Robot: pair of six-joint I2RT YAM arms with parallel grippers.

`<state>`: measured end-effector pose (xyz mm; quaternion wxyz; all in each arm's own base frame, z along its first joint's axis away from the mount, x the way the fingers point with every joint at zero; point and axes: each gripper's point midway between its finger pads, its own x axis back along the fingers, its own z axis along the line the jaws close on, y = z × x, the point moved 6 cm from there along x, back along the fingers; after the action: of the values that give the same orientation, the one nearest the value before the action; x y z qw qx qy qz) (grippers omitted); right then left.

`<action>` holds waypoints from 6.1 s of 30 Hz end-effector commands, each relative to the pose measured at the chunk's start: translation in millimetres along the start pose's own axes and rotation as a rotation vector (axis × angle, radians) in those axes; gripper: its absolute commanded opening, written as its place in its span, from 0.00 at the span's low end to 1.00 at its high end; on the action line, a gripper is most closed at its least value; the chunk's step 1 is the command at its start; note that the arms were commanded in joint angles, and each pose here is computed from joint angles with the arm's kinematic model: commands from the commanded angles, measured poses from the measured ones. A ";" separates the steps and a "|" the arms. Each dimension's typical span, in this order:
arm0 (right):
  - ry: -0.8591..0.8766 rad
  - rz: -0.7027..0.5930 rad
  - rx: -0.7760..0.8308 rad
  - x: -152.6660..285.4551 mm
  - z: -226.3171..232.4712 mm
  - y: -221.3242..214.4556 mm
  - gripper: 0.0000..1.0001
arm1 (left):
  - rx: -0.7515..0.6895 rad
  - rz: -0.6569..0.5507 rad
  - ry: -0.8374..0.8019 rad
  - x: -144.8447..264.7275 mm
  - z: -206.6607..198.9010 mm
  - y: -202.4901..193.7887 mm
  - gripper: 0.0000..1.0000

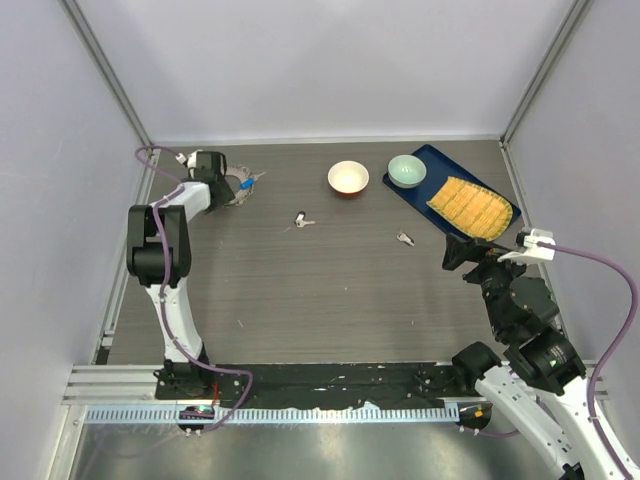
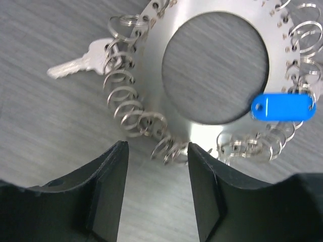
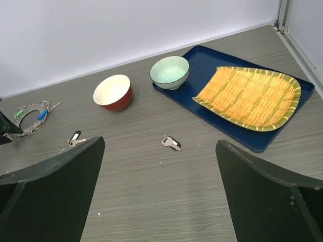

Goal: Put the keys on the keyring

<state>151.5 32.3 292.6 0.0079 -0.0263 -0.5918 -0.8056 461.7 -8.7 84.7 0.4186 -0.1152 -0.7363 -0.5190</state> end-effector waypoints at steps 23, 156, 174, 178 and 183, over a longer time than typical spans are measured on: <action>0.105 0.020 0.013 -3.4 15.7 -0.5 1.00 | 0.027 0.301 -0.089 100.7 28.4 -71.4 0.00; 0.100 0.893 0.209 -82.9 94.2 -251.3 0.20 | -0.497 0.129 -0.532 269.2 6.1 -129.2 0.83; 0.721 0.846 0.325 -69.3 169.4 -185.8 0.01 | -0.431 0.055 -0.607 283.4 3.0 -117.6 0.83; 0.911 0.902 0.360 -51.0 194.8 -198.5 0.01 | -0.409 -0.035 -0.588 290.3 12.8 -107.4 0.83; 0.807 0.973 0.437 -61.8 181.9 -229.0 0.01 | -0.397 -0.061 -0.574 290.4 17.5 -106.4 0.83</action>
<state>199.5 270.3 133.8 0.5939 0.0170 -0.5977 -0.5383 201.8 -120.2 220.3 0.1564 -0.3435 -0.6991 -0.6072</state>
